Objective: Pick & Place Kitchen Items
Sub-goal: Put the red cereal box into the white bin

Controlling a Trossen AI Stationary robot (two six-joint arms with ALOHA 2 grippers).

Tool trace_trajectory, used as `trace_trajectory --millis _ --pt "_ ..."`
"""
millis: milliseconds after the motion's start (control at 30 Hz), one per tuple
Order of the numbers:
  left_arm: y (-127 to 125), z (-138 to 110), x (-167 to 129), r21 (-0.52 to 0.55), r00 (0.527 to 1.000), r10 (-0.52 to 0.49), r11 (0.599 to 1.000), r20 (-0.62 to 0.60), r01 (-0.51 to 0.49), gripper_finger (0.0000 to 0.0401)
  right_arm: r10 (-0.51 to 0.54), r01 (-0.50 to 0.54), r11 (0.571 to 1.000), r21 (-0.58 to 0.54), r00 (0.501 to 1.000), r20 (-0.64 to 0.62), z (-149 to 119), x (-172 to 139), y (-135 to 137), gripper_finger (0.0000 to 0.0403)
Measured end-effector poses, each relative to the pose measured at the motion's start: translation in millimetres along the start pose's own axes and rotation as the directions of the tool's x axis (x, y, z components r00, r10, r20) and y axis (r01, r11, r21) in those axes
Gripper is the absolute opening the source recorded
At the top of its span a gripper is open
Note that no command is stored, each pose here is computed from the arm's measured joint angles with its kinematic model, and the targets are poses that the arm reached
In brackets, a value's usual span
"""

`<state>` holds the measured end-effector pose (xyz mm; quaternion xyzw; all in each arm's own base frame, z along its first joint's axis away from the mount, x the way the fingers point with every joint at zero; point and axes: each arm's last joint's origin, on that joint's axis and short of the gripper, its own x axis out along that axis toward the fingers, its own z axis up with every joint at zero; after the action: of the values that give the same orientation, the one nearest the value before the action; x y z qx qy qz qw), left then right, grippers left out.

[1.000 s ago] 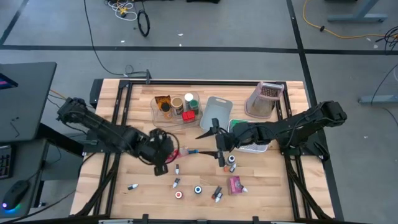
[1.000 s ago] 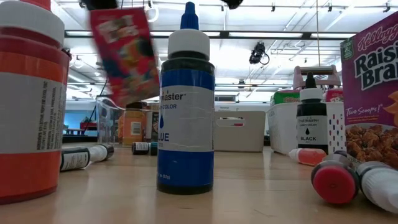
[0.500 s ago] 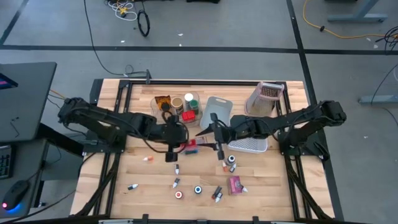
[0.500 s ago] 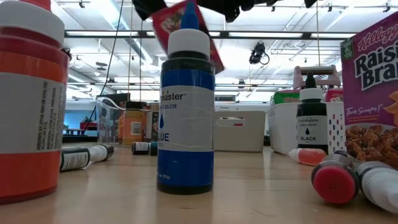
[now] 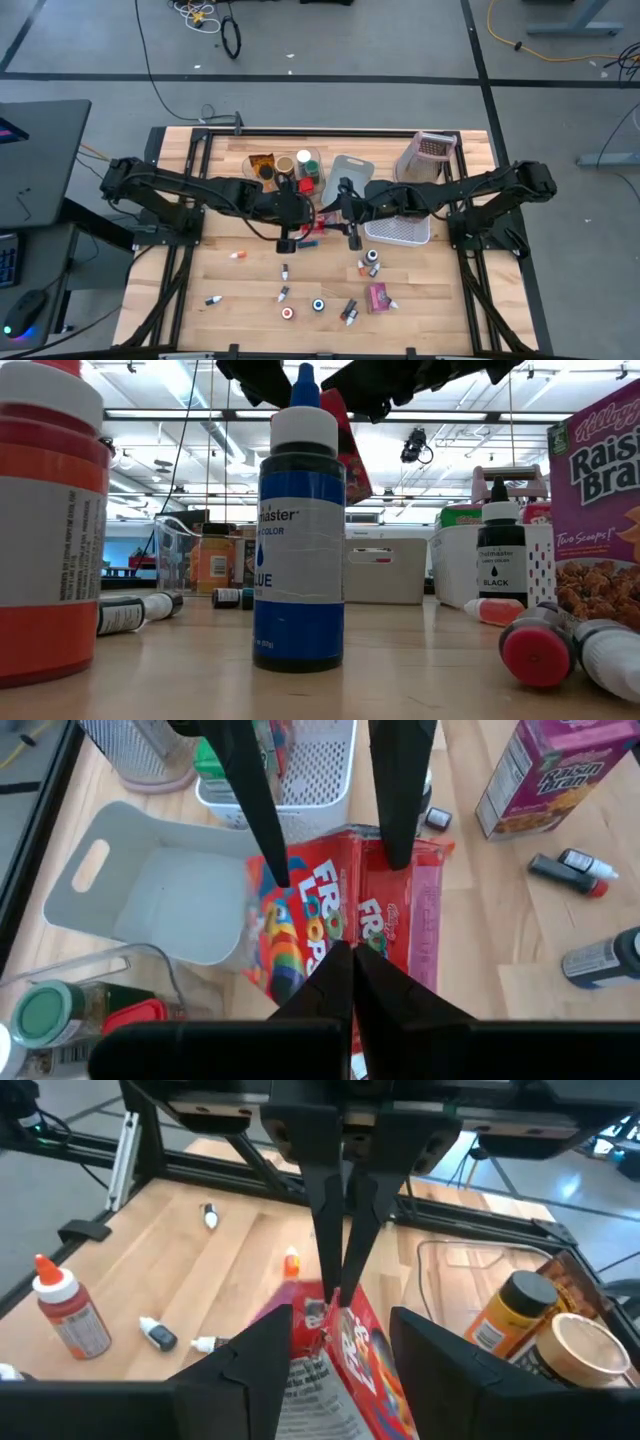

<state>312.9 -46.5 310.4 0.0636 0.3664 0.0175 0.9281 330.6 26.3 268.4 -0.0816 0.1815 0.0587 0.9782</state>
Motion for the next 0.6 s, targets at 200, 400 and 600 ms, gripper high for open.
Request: trace_trajectory --millis 200,400,600 --pt "1.9 -0.2 0.3 -0.014 1.000 0.007 1.000 -0.003 -0.007 0.0004 -0.065 0.064 0.998 -0.020 0.997 -0.038 -2.9 -0.1 -2.2 0.0145" --pt "1.7 0.2 0.3 -0.018 1.000 0.001 1.000 0.002 -0.001 0.0004 -0.070 0.067 0.997 -0.046 0.997 -0.046 -3.8 -0.2 -4.1 0.0062" --pt "1.1 0.6 0.2 -0.015 1.000 -0.003 1.000 0.005 0.003 0.0010 -0.050 0.047 0.996 -0.070 0.998 -0.048 -4.2 -0.2 -3.6 0.0011"
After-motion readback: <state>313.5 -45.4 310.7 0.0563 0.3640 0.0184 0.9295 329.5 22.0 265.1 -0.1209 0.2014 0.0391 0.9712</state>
